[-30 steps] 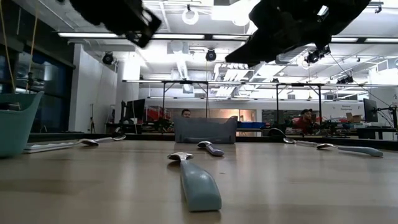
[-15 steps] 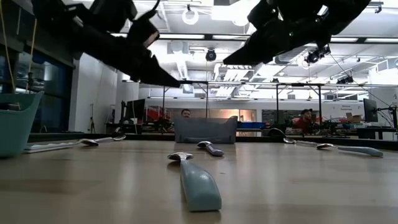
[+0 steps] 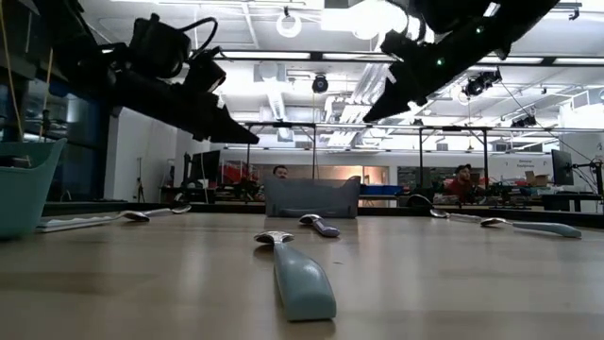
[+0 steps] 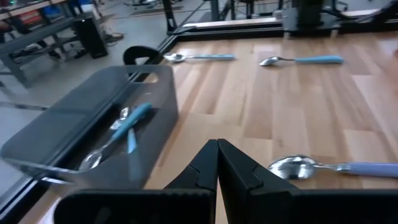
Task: Sort silverware by color (type)
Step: Put the blue spoon into the black bin
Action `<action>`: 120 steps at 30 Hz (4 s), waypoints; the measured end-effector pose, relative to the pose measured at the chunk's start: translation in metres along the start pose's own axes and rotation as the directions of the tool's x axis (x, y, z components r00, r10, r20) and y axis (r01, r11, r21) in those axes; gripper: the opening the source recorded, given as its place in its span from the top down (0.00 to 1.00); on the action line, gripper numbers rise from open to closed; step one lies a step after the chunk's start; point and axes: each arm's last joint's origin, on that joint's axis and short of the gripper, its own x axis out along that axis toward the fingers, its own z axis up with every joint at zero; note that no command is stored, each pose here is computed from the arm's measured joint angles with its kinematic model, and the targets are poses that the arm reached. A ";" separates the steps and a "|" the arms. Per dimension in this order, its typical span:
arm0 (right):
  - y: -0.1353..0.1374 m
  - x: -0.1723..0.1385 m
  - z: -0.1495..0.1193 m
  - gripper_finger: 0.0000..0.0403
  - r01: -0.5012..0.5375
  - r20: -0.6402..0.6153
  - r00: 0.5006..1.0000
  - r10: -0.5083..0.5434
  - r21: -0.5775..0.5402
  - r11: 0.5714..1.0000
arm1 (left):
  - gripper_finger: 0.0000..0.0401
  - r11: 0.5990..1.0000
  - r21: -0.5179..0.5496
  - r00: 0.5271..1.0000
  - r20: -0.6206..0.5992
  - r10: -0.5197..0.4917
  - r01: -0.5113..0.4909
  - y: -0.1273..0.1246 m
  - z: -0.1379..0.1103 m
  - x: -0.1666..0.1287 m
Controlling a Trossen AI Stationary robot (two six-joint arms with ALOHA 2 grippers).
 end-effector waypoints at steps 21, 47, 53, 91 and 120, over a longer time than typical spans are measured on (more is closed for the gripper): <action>-0.081 -0.006 -0.036 0.72 0.499 -0.480 0.818 -0.316 0.321 0.805 | 1.00 0.998 -0.045 0.999 -0.015 0.035 -0.035 0.009 -0.002 0.000; 0.005 -0.035 -0.081 0.67 0.555 -0.768 0.624 0.145 0.565 0.610 | 1.00 0.999 -0.039 0.998 -0.056 0.024 -0.027 0.005 -0.018 -0.006; 0.029 -0.044 -0.088 0.67 0.580 -0.775 0.614 0.148 0.571 0.581 | 1.00 0.999 -0.036 0.997 -0.071 0.022 -0.024 0.004 -0.019 -0.006; 0.033 -0.043 -0.116 0.99 0.587 -0.776 0.629 0.032 0.502 0.635 | 1.00 0.991 -0.133 0.997 -0.070 0.023 -0.032 -0.001 -0.048 -0.028; -0.068 0.091 0.071 0.99 0.247 -0.519 0.844 -0.135 0.152 0.957 | 1.00 0.991 -0.133 0.999 -0.032 0.029 -0.033 0.000 -0.044 -0.028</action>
